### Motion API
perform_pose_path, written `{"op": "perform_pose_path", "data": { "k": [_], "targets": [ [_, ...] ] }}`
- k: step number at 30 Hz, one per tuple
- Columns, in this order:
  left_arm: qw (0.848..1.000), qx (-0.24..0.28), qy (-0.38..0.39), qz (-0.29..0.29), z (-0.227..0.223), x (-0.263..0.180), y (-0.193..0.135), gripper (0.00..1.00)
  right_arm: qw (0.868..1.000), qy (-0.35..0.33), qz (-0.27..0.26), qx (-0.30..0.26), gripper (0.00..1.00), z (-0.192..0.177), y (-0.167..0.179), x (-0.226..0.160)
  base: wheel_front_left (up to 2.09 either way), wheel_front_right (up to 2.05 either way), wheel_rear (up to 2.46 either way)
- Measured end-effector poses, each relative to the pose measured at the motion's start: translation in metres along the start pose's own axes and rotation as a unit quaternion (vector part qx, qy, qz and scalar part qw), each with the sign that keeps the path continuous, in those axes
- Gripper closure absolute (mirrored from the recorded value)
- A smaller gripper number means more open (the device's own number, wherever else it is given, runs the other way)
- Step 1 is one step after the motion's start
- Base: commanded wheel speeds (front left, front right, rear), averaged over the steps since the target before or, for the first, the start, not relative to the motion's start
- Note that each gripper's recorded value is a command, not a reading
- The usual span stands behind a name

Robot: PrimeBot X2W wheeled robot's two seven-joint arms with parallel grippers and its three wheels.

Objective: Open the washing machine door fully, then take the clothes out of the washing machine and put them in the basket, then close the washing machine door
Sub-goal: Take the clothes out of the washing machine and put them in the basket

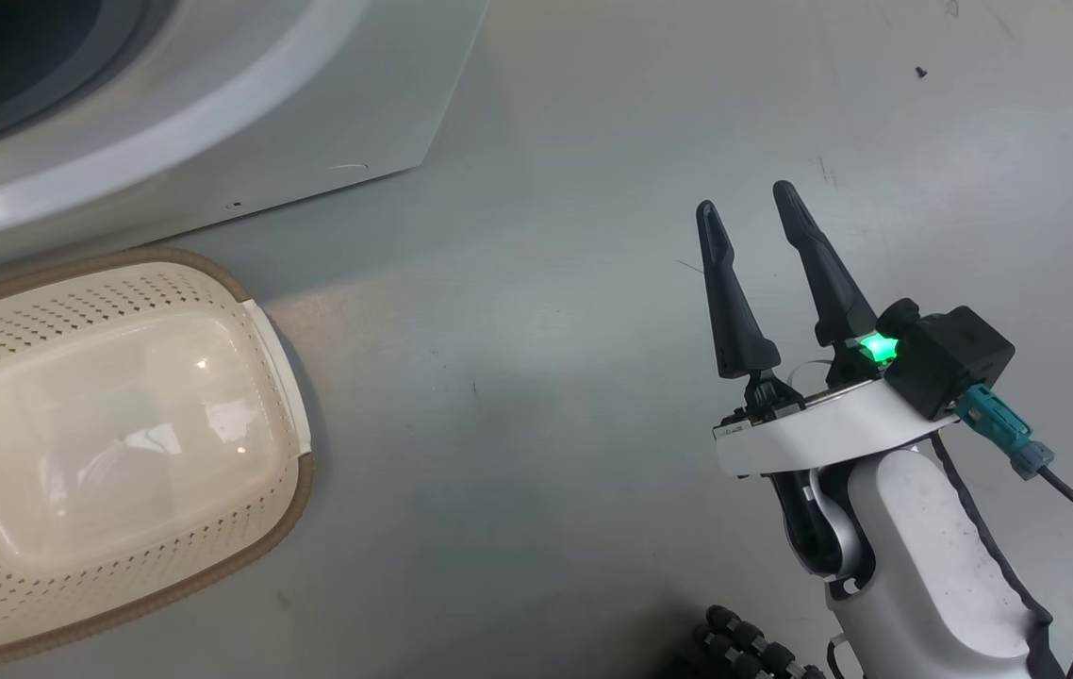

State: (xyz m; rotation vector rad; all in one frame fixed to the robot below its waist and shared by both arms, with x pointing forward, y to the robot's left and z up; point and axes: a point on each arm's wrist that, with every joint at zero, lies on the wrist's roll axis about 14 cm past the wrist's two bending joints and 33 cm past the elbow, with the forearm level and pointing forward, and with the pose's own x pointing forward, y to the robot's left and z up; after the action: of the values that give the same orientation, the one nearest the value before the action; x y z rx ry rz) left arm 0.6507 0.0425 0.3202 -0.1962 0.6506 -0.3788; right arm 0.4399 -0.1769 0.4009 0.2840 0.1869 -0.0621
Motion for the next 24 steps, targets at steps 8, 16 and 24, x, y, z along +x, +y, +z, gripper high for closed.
{"op": "perform_pose_path", "data": {
  "k": [8, 16, 24],
  "targets": [
    [0.999, 0.002, 0.029, 0.02, -0.008, 0.002, 0.006, 1.0, 1.0, -0.003, 0.004, -0.001, 0.0, 0.002, 0.002, 0.001, 0.0, 0.0, 0.0],
    [0.999, 0.02, 0.031, 0.025, -0.007, 0.001, 0.004, 1.0, 1.0, -0.006, 0.001, -0.001, 0.0, 0.004, 0.001, 0.001, 0.0, 0.0, 0.0],
    [0.999, 0.022, -0.018, 0.016, 0.012, -0.007, -0.009, 1.0, 1.0, -0.012, 0.004, -0.004, 0.0, 0.009, 0.003, 0.001, 0.0, 0.0, 0.0]
  ]
}}
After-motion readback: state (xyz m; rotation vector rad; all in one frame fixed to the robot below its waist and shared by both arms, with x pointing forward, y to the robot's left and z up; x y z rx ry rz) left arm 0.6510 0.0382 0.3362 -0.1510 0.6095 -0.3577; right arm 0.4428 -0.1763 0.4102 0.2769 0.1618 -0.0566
